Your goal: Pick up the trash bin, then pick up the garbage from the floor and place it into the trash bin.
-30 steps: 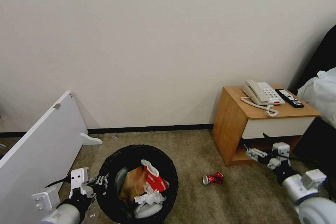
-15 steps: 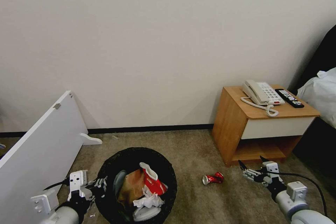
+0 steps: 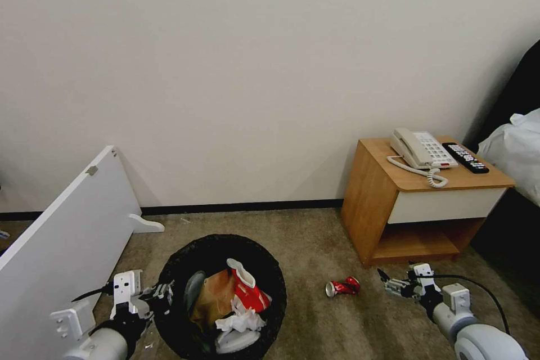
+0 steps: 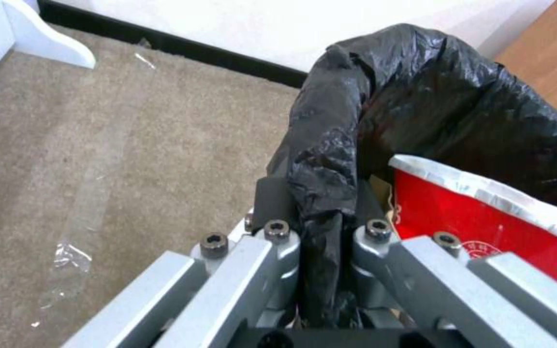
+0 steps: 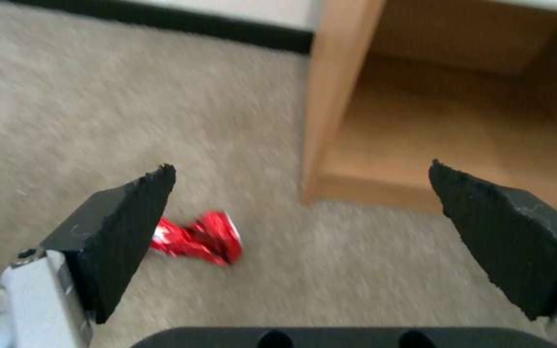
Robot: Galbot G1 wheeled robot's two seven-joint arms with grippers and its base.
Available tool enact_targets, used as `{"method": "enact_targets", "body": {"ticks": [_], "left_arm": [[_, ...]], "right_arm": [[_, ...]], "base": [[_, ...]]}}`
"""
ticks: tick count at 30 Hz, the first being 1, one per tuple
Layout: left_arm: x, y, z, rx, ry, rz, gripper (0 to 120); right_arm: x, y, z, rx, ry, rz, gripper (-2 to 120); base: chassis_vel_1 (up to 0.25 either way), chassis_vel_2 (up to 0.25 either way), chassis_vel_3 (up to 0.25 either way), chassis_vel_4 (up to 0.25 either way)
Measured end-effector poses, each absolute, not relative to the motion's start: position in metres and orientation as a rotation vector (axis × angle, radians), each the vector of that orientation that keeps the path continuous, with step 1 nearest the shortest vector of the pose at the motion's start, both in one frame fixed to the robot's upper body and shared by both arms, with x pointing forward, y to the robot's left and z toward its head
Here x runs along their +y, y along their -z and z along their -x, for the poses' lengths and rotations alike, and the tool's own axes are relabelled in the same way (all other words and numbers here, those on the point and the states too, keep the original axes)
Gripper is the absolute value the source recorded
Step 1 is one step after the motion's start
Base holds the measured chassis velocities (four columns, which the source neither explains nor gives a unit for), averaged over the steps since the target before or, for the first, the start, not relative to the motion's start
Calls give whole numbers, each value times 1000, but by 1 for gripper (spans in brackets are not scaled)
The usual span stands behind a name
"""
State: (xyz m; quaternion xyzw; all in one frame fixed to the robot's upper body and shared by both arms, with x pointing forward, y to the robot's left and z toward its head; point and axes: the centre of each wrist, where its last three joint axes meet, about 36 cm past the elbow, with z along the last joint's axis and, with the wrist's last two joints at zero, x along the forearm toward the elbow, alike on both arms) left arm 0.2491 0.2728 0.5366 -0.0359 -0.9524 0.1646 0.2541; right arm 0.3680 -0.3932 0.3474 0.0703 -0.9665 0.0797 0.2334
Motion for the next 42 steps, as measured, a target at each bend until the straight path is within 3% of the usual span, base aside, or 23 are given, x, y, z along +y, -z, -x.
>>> {"method": "enact_targets", "body": {"ticks": [16,27,42], "left_arm": [[272,-539,-251,-2593,-451,111,4],[272,-541,-254,-2604,-451,123,4],[271,-541,-255,-2604,-455,129,4]], "right_arm": [[-394,-335,-399,-2482,-192,-112,100],[-363,-295,-454,-2444,-132,-150,100],[-351,-250,-473,-2354,-115,-132,100]], "base": [[0,0,0,0],[0,0,0,0],[0,0,0,0]]}}
